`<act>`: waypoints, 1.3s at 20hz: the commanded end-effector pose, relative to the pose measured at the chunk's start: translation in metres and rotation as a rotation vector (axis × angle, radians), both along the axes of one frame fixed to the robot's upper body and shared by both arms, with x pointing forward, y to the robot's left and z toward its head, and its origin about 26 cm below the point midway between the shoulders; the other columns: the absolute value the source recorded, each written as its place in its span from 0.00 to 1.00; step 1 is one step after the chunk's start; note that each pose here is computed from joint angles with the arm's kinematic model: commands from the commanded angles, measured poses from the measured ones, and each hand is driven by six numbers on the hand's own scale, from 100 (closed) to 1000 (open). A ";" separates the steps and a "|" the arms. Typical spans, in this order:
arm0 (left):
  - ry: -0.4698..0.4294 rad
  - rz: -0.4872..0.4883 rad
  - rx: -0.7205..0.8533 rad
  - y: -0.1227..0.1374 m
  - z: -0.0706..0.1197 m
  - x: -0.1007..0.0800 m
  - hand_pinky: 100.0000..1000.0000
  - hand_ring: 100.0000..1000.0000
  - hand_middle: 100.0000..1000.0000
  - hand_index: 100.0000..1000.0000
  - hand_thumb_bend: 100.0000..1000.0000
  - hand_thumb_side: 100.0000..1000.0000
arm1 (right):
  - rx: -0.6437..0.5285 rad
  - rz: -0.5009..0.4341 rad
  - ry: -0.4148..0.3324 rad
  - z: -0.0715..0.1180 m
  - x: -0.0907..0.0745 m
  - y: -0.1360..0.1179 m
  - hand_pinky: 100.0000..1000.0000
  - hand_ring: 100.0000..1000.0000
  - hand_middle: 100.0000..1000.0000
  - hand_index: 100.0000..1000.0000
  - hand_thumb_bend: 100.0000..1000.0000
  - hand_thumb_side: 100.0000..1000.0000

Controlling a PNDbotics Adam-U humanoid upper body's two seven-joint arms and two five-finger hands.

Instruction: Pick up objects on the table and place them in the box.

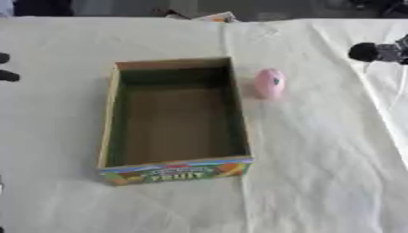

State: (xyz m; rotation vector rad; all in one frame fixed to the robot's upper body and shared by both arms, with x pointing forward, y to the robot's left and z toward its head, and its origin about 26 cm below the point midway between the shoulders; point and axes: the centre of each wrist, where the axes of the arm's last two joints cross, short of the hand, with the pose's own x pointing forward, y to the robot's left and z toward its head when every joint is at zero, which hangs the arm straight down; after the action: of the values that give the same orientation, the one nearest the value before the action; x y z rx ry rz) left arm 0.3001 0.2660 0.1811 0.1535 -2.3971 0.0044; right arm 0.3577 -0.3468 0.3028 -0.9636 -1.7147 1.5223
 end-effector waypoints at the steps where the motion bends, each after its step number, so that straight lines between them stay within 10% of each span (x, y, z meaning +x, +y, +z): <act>1: -0.020 -0.007 0.020 0.001 0.006 -0.003 0.47 0.60 0.53 0.56 0.00 0.93 | -0.018 -0.008 0.047 0.007 0.010 -0.002 0.68 0.83 0.77 0.91 0.74 0.76; 11: -0.011 -0.023 0.018 -0.001 0.004 -0.003 0.47 0.60 0.53 0.56 0.00 0.93 | -0.062 0.021 0.337 0.007 0.043 0.026 0.70 0.87 0.72 1.00 0.68 0.31; 15: -0.008 -0.027 0.016 -0.002 0.004 -0.003 0.47 0.60 0.53 0.56 0.00 0.93 | -0.054 0.004 0.420 0.005 0.054 0.035 0.69 0.86 0.71 1.00 0.49 0.26; 26: -0.005 -0.039 0.012 -0.004 0.003 -0.003 0.47 0.60 0.53 0.56 0.00 0.93 | -0.057 -0.060 0.472 -0.008 0.076 0.049 0.69 0.85 0.74 1.00 0.51 0.26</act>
State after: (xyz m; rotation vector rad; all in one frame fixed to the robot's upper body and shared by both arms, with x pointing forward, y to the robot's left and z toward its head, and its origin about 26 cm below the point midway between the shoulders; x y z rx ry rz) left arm 0.2995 0.2630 0.1783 0.1217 -2.3798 -0.0154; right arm 0.4339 -0.2950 0.2831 -0.5668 -1.2974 1.6174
